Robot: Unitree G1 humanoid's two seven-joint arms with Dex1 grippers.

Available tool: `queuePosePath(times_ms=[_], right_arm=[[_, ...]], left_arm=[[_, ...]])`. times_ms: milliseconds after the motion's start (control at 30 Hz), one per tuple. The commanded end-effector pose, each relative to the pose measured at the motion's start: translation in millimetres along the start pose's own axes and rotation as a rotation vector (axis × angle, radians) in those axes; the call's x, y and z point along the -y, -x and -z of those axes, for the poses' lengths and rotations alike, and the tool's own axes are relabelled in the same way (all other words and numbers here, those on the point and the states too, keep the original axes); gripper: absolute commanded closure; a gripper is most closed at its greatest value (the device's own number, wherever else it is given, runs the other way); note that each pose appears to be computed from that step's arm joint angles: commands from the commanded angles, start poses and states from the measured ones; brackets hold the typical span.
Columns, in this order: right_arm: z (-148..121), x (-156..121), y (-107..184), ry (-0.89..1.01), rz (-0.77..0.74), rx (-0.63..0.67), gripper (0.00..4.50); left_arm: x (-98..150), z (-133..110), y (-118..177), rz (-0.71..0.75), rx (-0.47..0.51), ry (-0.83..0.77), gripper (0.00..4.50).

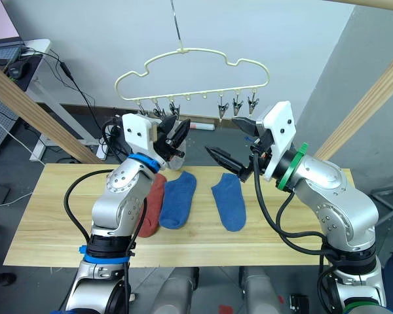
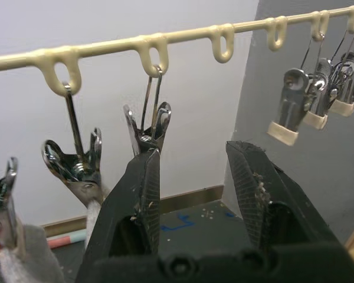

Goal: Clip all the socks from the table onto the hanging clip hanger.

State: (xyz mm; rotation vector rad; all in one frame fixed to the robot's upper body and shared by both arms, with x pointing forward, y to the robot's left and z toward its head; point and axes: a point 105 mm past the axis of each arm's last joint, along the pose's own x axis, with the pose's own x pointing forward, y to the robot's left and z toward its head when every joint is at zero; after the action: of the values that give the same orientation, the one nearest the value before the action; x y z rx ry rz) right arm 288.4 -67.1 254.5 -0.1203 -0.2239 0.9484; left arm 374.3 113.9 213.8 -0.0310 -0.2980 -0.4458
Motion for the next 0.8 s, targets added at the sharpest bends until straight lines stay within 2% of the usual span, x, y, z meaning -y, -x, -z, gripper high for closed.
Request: queuePosePath(times_ms=[33,267,800], right_arm=[[-14.9,-3.9,1.2,0.029,-0.015,0.054,0.00],[-14.4,-1.7,0.7,0.025,-0.010,0.053,0.00],[-18.5,2.8,0.1,0.024,-0.002,0.061,0.00]], left_arm=[[-1.5,-12.2,6.6,-0.001,0.043,-0.024,2.55],[-2.6,-10.7,7.2,-0.009,0.034,-0.024,2.55],[-2.0,-24.3,-15.7,-0.002,0.101,-0.037,2.55]])
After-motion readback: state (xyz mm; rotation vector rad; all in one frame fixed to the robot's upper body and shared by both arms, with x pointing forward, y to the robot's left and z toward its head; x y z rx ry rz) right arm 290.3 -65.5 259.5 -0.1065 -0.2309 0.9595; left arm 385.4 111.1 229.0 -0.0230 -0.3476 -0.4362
